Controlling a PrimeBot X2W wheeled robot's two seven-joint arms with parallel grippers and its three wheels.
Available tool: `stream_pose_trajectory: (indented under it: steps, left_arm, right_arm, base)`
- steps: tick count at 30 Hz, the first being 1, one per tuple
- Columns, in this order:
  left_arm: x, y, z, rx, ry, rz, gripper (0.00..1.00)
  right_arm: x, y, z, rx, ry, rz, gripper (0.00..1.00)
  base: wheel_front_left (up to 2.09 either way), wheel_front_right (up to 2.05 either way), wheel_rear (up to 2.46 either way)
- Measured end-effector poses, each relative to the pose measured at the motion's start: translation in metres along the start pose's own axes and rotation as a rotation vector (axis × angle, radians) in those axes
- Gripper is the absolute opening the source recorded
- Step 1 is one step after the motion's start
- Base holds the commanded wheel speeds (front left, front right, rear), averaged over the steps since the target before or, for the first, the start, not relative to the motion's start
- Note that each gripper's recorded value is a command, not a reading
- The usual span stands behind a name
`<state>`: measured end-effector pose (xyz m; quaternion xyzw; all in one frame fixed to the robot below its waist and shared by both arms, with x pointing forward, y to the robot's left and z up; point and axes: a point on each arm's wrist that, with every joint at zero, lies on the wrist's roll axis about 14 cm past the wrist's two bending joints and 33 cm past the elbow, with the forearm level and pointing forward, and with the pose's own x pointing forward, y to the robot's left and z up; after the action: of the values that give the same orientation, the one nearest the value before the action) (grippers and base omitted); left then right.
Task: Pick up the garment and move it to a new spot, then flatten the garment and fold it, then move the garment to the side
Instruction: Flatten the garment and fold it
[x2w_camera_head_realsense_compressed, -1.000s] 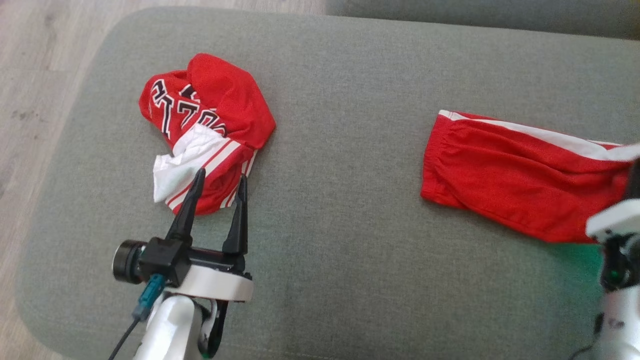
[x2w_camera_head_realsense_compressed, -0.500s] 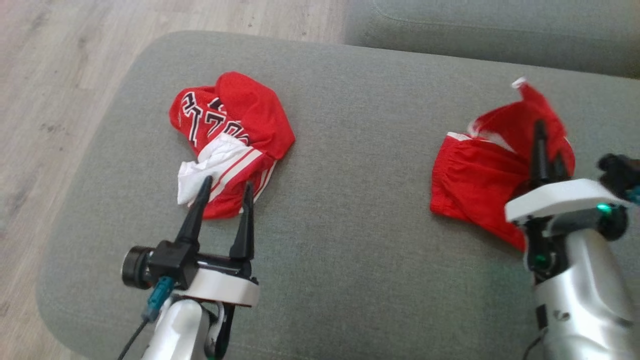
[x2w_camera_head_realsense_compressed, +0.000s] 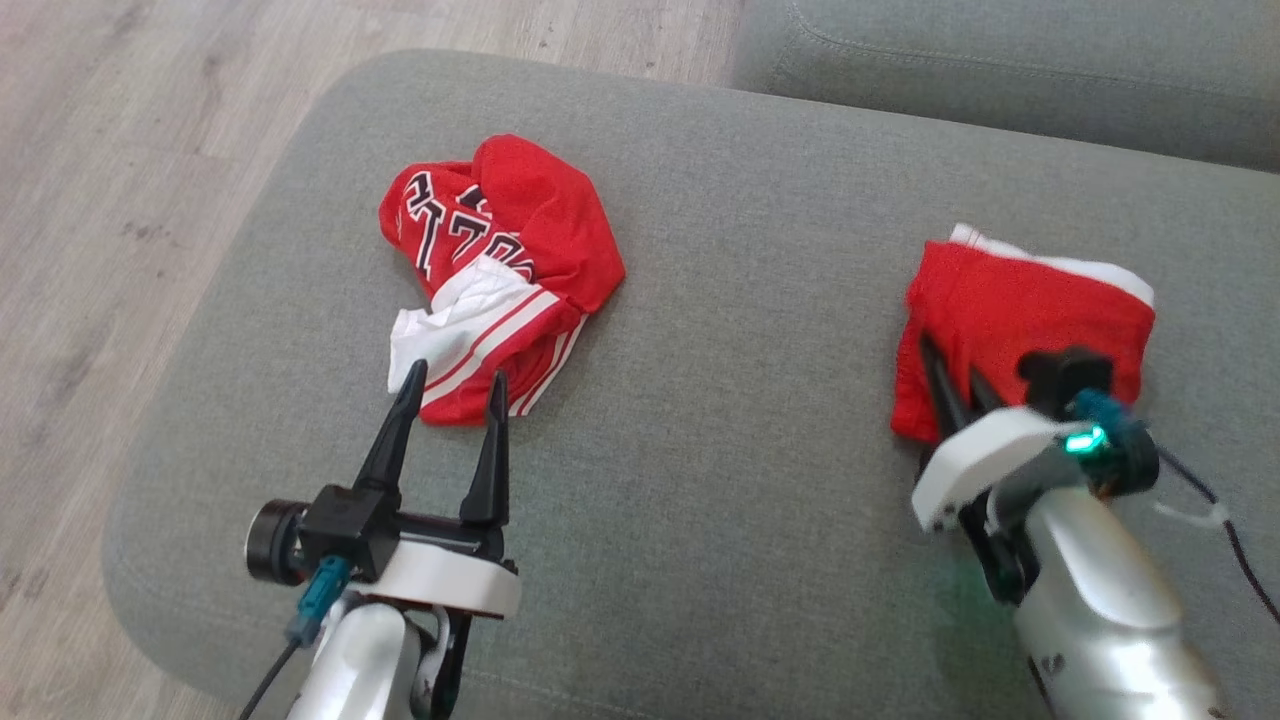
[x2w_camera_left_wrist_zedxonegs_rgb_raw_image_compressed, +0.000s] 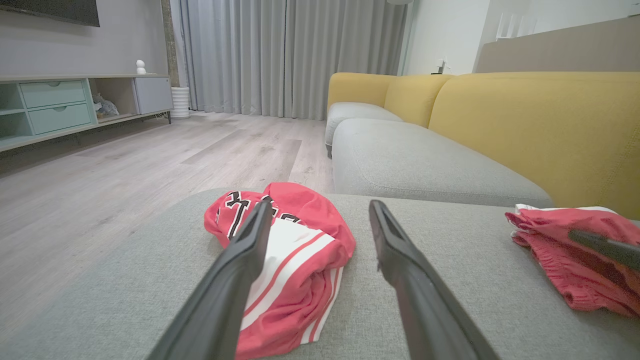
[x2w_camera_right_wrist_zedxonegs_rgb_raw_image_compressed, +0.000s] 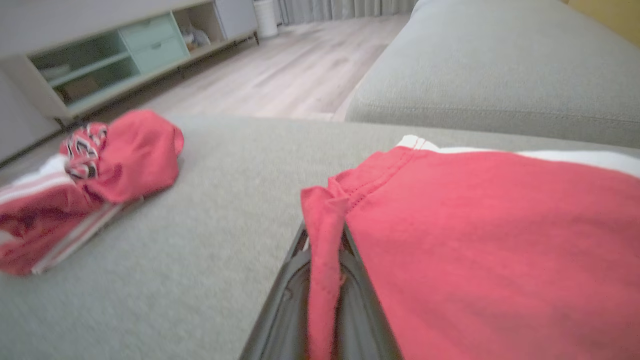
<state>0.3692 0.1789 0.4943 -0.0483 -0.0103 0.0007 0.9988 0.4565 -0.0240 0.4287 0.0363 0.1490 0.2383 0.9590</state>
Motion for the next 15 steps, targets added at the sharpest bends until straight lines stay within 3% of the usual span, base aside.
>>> stream_pose_trajectory:
  steps: [6,7,8,15]
  left_arm:
    - [0.000,-0.002,0.001,0.000,-0.003,-0.006,1.00]
    - [0.000,-0.004,0.002,-0.001,-0.005,-0.010,1.00]
    - [0.001,-0.005,0.002,-0.001,-0.007,-0.012,1.00]
    - [0.005,-0.015,0.012,-0.003,-0.040,-0.040,1.00]
  right_arm:
    - [-0.009,0.000,-0.036,-0.194,0.136,0.043,0.00]
    - [-0.010,0.001,-0.036,-0.214,0.140,0.047,0.33]
    - [-0.010,0.000,-0.035,-0.221,0.134,0.045,1.00]
    - [-0.016,-0.017,0.006,-0.197,-0.026,-0.024,1.00]
  base:
    - [0.00,0.00,0.00]
    - [0.00,0.00,0.00]
    - [0.00,0.00,0.00]
    - [0.00,0.00,0.00]
